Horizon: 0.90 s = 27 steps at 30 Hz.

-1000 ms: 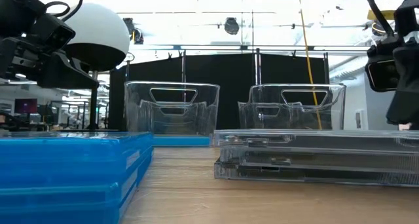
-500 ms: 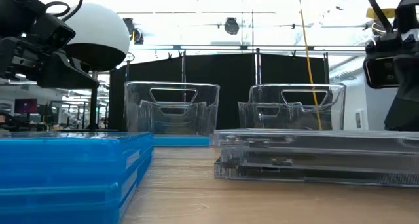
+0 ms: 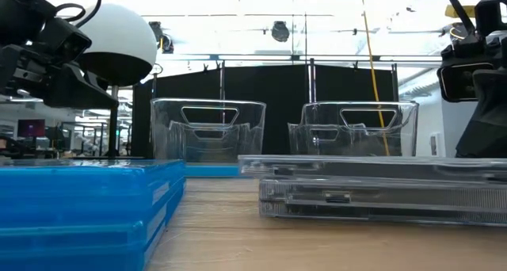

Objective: Pick & place jewel cases by type
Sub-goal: Put the black cd case into the right transparent bin

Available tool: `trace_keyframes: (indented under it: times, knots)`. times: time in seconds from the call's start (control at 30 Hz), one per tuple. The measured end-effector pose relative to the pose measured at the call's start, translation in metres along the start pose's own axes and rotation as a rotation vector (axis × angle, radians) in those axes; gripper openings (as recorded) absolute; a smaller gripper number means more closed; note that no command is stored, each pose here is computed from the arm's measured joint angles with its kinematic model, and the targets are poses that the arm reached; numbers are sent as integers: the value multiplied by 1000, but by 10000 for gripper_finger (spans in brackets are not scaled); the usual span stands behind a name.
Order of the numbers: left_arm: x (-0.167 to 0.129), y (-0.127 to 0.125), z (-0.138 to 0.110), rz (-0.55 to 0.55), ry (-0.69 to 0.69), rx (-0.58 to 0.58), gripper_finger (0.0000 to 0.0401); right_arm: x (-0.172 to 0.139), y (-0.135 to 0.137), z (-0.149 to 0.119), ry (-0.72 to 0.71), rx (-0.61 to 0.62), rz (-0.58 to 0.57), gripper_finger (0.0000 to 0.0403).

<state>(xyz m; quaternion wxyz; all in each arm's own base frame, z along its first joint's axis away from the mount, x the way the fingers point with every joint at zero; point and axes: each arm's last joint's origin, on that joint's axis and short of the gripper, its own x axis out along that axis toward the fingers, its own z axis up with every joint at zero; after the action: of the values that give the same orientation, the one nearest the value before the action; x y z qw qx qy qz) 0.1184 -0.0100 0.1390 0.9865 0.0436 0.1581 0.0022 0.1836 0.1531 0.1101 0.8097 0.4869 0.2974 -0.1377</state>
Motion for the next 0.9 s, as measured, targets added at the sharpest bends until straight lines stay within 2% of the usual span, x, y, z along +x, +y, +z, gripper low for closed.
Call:
trace_keyframes:
  times: [0.27, 0.53, 0.67, 0.9]
  knots:
    - [0, -1, 0, -45, 0, -9, 26, -4, 1, -2, 3, -23, 10, 0]
    - [0, -1, 0, -45, 0, -10, 26, -23, 14, -1, -3, -48, 94, 0]
    - [0, -1, 0, -45, 0, -14, 26, -27, 13, 2, -8, -63, 82, 0]
    - [0, -2, 0, -53, 2, -15, 26, -32, 18, 6, -71, -146, 110, 0]
